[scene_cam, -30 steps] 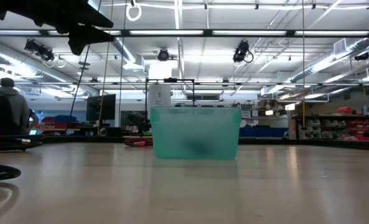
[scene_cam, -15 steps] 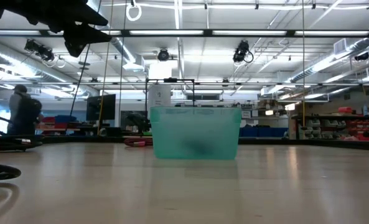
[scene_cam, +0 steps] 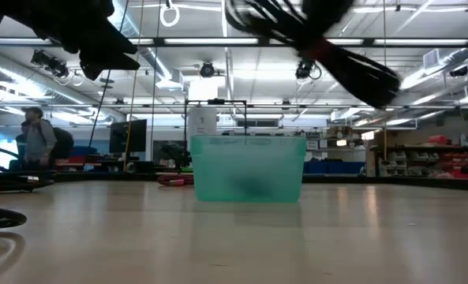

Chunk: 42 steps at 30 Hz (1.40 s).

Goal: Pick and place USB-C Cables
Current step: Put the bottom right black charger cable into the green bin

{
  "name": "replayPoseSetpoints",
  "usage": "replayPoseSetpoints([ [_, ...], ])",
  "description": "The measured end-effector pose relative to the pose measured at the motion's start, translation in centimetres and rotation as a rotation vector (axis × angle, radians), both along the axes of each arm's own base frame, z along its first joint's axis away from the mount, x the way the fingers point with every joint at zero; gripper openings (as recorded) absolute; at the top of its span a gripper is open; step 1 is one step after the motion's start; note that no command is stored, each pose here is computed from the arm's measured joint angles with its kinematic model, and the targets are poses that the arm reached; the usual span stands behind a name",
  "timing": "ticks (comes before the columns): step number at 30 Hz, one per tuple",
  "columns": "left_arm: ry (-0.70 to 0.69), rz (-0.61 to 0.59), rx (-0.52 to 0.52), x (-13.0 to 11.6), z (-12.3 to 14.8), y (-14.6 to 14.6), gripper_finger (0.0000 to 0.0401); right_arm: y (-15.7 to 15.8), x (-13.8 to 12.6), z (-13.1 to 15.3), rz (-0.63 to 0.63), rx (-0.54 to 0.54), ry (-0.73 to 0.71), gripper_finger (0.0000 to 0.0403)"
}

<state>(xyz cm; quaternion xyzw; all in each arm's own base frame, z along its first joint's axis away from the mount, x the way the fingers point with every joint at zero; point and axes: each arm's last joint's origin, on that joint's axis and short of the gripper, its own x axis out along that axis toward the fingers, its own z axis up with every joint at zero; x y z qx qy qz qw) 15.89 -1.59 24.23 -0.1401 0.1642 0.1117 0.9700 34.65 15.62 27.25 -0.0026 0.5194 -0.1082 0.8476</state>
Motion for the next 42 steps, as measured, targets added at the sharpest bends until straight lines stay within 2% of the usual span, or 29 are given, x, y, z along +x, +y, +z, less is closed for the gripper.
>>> replayPoseSetpoints([
  [4,0.019,0.001,-0.001,0.0,-0.2,0.0,0.0190,-2.8,2.5,3.0,-0.057,0.004,-0.166,0.0055],
  [7,0.041,0.001,0.003,-0.1,-0.4,0.0,0.0190,-4.9,3.6,3.5,-0.071,0.054,-0.191,0.0070],
  [16,0.041,0.016,-0.032,-0.1,-0.4,0.0,0.0190,-10.2,4.4,0.3,-0.212,0.210,-0.083,0.0054],
  [21,0.039,0.021,-0.045,-0.1,-0.4,0.0,0.0190,-11.3,4.6,-0.9,-0.336,0.283,-0.106,0.0054],
  [24,0.039,0.021,-0.044,-0.1,-0.4,0.0,0.0190,-11.9,4.5,-1.5,-0.352,0.309,-0.092,0.0054],
  [28,0.042,0.014,-0.026,-0.1,-0.4,0.0,0.0190,-12.5,5.0,-1.8,-0.394,0.359,-0.141,0.0066],
  [37,0.041,0.012,-0.021,-0.1,-0.4,0.0,0.0190,-13.0,4.8,-4.0,-0.426,0.374,-0.147,0.0056],
  [42,0.041,0.013,-0.022,-0.1,-0.4,0.0,0.0190,-12.8,4.6,-5.6,-0.421,0.435,-0.148,0.0060],
])
